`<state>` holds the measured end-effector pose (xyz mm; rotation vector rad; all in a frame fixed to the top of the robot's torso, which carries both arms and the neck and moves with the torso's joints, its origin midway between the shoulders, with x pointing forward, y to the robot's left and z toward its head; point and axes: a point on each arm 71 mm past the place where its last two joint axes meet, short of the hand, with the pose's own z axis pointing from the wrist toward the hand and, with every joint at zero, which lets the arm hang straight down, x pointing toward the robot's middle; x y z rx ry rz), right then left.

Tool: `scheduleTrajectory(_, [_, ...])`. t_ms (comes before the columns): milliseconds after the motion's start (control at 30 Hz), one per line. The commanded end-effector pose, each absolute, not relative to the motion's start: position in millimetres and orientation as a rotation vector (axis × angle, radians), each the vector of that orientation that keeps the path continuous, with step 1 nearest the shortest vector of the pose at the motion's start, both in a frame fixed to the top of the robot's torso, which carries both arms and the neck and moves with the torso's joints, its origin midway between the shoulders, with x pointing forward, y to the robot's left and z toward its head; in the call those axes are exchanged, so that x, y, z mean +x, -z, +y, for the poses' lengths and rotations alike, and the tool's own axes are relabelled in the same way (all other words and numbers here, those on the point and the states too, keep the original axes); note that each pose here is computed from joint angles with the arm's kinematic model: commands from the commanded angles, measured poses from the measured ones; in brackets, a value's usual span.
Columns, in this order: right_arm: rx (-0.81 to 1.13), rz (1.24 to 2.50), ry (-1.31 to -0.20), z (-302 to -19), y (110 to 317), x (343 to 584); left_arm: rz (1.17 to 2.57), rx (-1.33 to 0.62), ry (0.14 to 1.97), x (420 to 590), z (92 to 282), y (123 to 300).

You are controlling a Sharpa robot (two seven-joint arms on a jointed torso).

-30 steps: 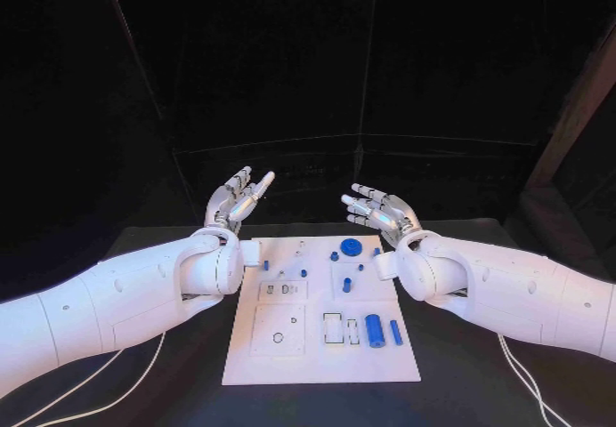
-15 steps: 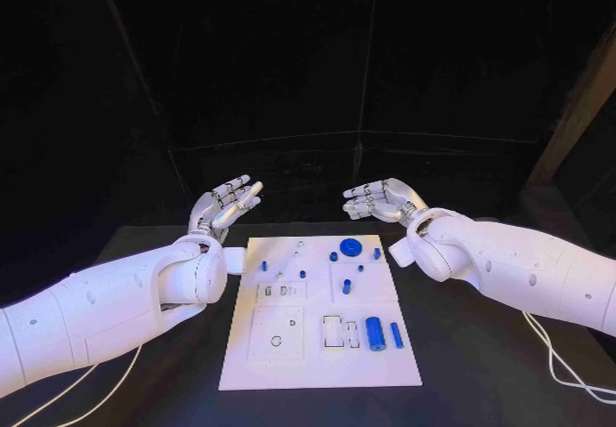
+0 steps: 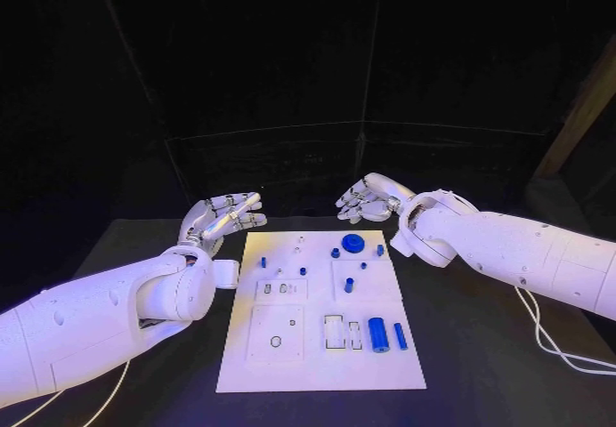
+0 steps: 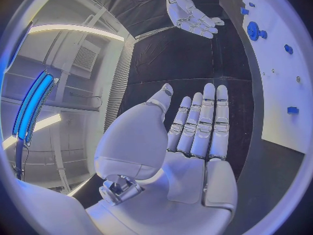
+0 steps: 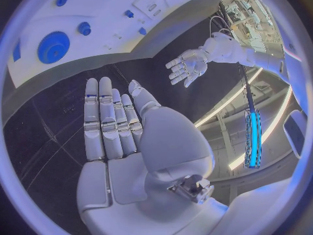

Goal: Assemble the parts on the task board

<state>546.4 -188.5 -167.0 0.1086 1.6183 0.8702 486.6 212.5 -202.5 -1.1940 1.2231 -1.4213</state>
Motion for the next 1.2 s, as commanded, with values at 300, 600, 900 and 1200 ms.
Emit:
scheduleTrajectory(300, [-0.262, 1.709, -0.582, -177.2, 170.8, 538.9, 1.279, -1.117, 1.532, 468.6, 199.4, 191.0])
scheduleTrajectory(600, [-0.313, 1.711, -0.554, -174.1, 170.2, 533.9, 1.288, -1.113, 1.555, 460.4, 193.9, 187.5])
scheduleTrajectory(900, [-0.330, 1.708, -0.529, -173.0, 170.7, 534.8, 1.296, -1.115, 1.561, 458.2, 193.0, 186.8])
scheduleTrajectory(1200, [-0.339, 1.723, -0.521, -168.6, 172.8, 537.6, 1.301, -1.116, 1.565, 457.1, 192.1, 186.4])
